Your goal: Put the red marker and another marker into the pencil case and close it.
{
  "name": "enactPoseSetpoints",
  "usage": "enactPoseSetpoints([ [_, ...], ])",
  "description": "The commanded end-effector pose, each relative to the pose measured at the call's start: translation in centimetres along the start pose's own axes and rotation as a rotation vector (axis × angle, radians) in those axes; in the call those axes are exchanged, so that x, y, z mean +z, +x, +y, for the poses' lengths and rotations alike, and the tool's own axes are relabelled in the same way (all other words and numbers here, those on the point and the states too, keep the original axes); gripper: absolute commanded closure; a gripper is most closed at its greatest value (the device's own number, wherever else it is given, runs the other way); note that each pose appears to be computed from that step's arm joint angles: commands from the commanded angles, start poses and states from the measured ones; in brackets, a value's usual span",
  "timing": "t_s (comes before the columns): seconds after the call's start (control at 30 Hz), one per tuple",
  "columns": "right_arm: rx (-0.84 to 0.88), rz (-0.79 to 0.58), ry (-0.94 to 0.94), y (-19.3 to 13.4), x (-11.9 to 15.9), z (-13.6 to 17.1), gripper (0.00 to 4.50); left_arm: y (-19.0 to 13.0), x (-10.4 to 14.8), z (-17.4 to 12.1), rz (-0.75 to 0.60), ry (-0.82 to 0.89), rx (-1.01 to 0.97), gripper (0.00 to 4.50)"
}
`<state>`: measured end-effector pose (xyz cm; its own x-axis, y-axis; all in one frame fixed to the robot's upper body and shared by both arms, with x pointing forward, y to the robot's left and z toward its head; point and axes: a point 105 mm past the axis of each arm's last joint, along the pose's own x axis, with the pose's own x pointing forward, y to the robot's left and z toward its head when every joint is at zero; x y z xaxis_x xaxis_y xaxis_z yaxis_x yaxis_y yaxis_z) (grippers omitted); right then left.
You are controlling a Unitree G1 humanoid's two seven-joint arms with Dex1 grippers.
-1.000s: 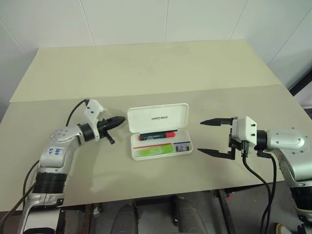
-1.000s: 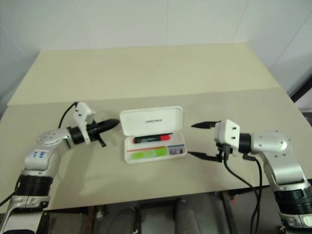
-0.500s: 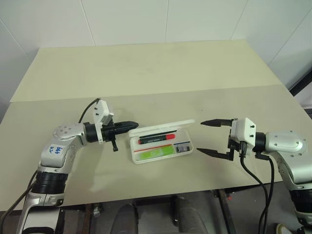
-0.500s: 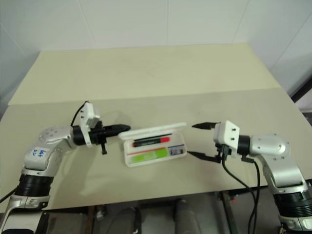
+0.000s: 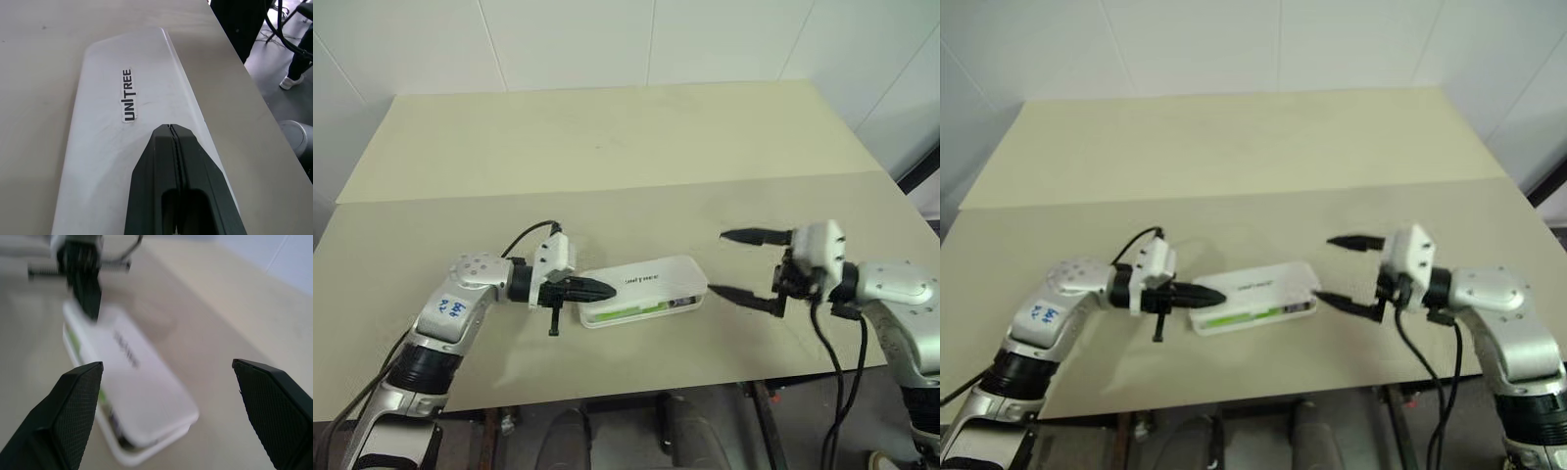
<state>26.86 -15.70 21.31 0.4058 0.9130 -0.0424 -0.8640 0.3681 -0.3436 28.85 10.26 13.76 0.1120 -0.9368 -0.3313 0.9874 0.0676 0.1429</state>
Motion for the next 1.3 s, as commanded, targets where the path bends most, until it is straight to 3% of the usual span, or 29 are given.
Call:
enactPoseSetpoints([
  [0.03, 0.032, -0.032, 0.023, -0.1, 1.6, 1.0, 0.00, 0.7, -0.2, 0.3, 0.034, 0.023, 0.003, 4.48],
  [0.47, 0.225, 0.046, 0.007, -0.5, 0.1, 4.5, 0.00, 2.1, -1.0, 1.9, 0.123, 0.020, 0.041, 4.48],
  [0.97, 0.225, 0.081, -0.073, -0.6, -1.0, 3.0, 0.00, 2.4, -2.6, 0.5, 0.245, -0.016, 0.053, 4.48],
  [1.07, 0.219, 0.083, -0.073, -0.3, -1.2, 3.0, 0.00, 2.5, -1.7, 0.5, 0.200, -0.001, 0.068, 4.48],
  [1.3, 0.209, 0.104, -0.063, -0.7, -1.9, 2.5, 0.00, -0.8, 3.9, 0.7, -0.084, 0.052, 0.089, 4.48],
])
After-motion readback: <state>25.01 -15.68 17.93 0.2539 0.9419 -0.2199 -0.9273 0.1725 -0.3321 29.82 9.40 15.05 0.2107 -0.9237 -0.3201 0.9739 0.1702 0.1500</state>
